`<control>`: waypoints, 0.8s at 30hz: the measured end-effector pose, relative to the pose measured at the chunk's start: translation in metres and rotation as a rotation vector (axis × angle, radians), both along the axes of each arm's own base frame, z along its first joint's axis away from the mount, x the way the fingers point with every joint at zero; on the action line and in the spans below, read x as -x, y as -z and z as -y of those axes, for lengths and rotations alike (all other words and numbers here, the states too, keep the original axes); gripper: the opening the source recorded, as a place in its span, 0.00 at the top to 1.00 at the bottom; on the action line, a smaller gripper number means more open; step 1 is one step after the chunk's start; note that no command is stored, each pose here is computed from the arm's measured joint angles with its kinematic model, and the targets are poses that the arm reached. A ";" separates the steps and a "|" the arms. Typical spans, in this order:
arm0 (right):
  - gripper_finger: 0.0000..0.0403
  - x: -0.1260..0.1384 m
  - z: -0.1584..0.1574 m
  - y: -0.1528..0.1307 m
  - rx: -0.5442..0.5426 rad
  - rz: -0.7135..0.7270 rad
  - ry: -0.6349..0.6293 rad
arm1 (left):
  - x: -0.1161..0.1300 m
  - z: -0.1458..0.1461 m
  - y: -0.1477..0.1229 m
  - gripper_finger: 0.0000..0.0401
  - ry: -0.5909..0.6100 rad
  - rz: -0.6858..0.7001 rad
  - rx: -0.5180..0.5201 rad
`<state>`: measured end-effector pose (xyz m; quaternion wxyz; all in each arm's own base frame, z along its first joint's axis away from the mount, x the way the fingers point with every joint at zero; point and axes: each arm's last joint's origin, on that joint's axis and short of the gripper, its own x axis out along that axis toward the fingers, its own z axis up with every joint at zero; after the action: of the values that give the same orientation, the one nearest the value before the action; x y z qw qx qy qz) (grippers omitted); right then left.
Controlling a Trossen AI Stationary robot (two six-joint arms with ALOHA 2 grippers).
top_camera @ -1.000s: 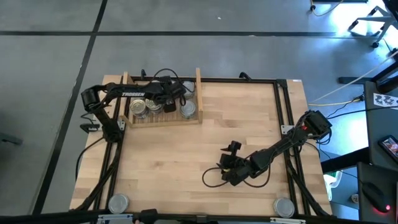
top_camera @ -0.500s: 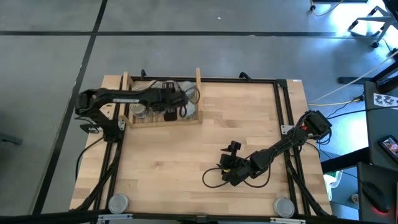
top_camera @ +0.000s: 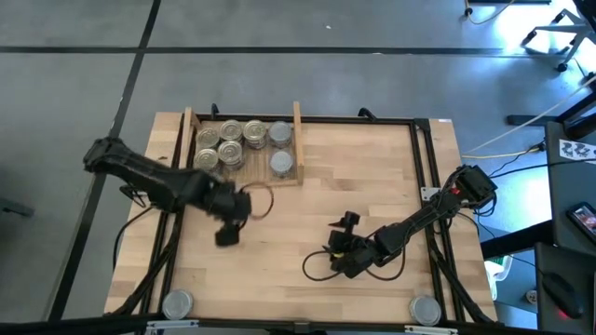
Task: Stack canned seafood by type on shelf
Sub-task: Move the green tuna can from the bottom left to the center
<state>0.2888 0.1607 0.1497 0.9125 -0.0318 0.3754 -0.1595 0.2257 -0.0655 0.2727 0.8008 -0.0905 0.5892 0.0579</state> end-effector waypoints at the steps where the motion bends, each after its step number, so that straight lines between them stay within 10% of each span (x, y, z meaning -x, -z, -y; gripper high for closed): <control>1: 0.16 -0.001 -0.001 -0.001 -0.008 0.014 0.000 | 0.003 0.009 0.003 0.34 -0.001 -0.026 0.032; 7: 0.16 -0.005 -0.003 -0.003 -0.038 0.057 -0.003 | 0.024 0.067 0.028 0.38 -0.007 -0.236 0.217; 17: 0.16 -0.004 -0.005 -0.003 -0.063 0.020 -0.059 | 0.052 0.144 0.073 0.77 -0.166 -0.525 0.472; 24: 0.16 -0.005 -0.005 -0.003 -0.068 0.012 -0.086 | 0.070 0.179 0.100 0.91 -0.171 -0.577 0.472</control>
<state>0.2935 0.1662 0.1525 0.9213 -0.0159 0.3733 -0.1077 0.1559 -0.2442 0.1725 0.5515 -0.3012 0.7778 0.0101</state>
